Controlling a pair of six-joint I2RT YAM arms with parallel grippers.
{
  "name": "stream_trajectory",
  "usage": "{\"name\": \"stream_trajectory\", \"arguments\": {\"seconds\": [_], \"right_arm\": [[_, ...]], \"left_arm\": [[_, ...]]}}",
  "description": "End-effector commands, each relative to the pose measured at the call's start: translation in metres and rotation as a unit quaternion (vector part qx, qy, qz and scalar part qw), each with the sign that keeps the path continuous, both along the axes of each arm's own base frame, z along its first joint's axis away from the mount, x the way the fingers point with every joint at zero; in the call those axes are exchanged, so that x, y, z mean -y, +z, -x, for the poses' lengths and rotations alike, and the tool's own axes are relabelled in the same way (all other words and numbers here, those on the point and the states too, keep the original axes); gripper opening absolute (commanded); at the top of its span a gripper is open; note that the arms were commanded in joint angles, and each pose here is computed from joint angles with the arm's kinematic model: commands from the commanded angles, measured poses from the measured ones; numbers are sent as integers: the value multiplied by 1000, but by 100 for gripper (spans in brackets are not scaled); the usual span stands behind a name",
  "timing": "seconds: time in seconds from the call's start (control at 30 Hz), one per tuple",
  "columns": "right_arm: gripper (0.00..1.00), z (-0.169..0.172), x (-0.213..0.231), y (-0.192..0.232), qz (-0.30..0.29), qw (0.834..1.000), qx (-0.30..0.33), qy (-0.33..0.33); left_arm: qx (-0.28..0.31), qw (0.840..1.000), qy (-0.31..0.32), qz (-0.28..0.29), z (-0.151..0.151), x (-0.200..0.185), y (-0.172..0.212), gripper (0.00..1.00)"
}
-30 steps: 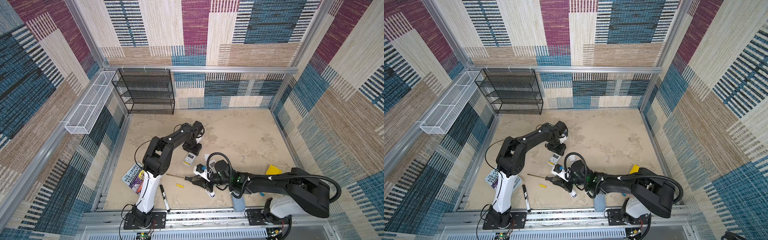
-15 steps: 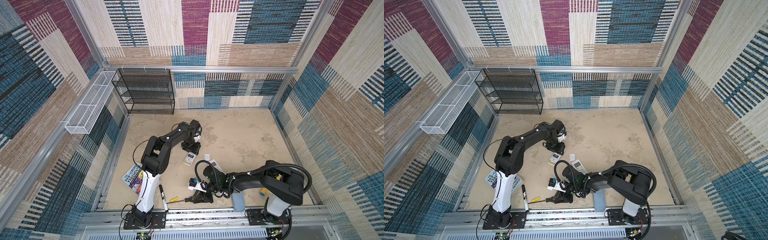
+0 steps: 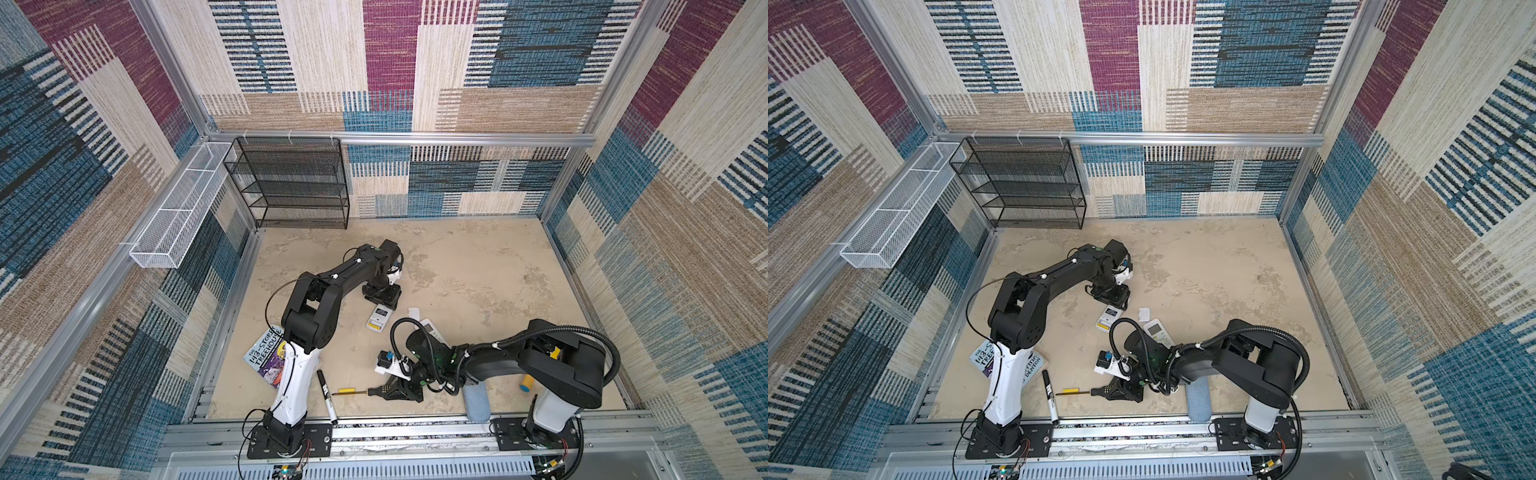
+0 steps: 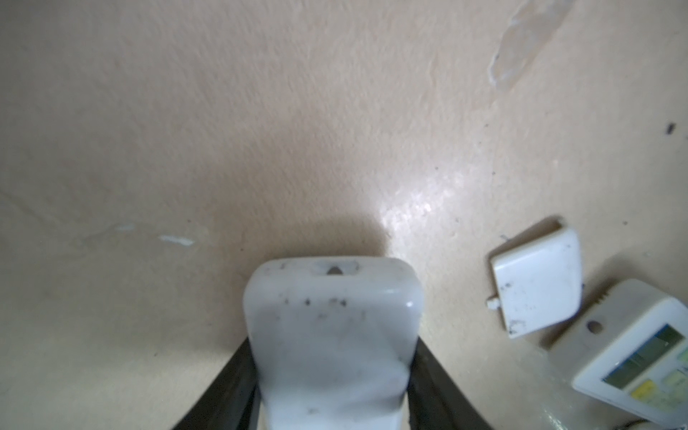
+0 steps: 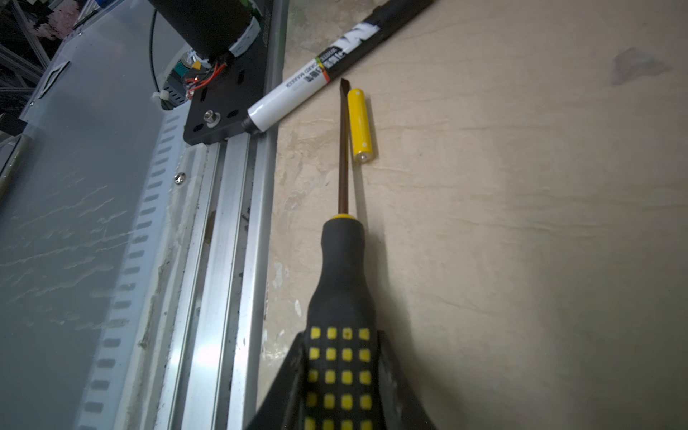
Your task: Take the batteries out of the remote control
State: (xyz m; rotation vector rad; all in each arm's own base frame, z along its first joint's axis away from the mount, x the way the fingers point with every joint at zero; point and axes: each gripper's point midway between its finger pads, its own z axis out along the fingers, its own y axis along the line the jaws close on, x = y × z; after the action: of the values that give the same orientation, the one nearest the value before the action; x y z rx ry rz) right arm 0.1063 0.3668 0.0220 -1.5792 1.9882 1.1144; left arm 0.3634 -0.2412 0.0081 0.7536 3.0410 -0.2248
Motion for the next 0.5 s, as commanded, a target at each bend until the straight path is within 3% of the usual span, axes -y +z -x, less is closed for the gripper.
{"name": "stream_trajectory", "arguments": {"seconds": [0.0, 0.27, 0.47], "right_arm": [[0, -14, 23, -25, 74, 995, -2, -64], [0, -38, 23, -24, 70, 992, 15, -108], [0, -48, 23, -27, 78, 989, 22, -125]], "left_arm": [[-56, 997, 8, -55, 25, -25, -37, 21], [-50, 997, 12, -55, 21, -24, -34, 22], [-37, 997, 20, -68, 16, -28, -30, 34]]}}
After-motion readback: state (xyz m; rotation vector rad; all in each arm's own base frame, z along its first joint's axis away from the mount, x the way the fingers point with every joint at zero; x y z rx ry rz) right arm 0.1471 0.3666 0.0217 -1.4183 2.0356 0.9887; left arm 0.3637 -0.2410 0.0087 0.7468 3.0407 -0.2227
